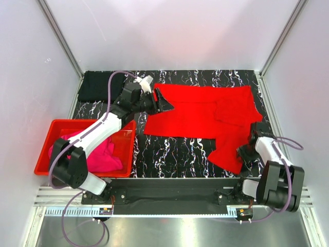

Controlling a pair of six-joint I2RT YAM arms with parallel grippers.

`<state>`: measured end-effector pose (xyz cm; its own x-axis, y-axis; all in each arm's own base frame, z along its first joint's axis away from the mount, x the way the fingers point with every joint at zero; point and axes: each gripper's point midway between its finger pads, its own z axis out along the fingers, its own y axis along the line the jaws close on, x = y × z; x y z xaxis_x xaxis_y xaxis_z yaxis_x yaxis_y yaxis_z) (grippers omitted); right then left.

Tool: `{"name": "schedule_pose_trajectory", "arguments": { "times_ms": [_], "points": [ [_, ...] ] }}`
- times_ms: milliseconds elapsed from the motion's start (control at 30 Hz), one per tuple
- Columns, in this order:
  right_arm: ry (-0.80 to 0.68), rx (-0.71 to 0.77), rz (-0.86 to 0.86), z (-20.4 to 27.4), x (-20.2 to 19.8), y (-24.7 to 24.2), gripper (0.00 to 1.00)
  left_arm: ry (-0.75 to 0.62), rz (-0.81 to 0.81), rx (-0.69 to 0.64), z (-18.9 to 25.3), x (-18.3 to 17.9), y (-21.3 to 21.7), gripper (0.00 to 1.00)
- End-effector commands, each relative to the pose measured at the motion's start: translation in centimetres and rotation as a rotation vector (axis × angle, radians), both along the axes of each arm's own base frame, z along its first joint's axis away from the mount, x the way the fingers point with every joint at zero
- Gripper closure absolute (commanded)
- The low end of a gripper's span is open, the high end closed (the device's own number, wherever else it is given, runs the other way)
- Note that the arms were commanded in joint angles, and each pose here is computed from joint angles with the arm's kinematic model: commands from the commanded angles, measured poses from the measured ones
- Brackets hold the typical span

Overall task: Fold and stack the t-shirts
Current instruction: Fold the tshirt

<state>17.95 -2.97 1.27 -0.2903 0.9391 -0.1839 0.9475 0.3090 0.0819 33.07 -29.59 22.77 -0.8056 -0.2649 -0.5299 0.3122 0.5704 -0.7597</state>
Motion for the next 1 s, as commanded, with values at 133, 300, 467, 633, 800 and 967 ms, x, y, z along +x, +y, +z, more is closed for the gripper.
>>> {"name": "schedule_pose_trajectory", "arguments": {
  "times_ms": [133, 300, 467, 633, 800, 967],
  "points": [
    [-0.142, -0.003, 0.036, -0.4, 6.4, -0.2, 0.73, -0.009, -0.013, -0.044, 0.3, 0.7, -0.1, 0.39],
    [-0.197, 0.005, 0.086, -0.1, 10.7, -0.3, 0.73, 0.0, -0.003, -0.033, -0.3, 1.2, 0.1, 0.39],
    [-0.214, -0.051, 0.161, 2.3, 13.4, -1.0, 0.68, 0.009, 0.015, -0.028, -0.7, 1.9, 0.5, 0.39],
    [-0.162, -0.209, 0.191, 6.0, 10.6, -3.5, 0.5, 0.006, 0.019, -0.03, -0.7, 2.0, 0.6, 0.39],
    [-0.131, -0.196, 0.13, 4.7, 6.4, -4.4, 0.5, 0.008, 0.015, -0.034, -0.7, 1.9, 0.6, 0.39],
    [-0.124, -0.176, 0.11, 3.1, 4.9, -5.2, 0.51, 0.011, 0.011, -0.032, -0.8, 1.8, 0.6, 0.39]
  ]
}}
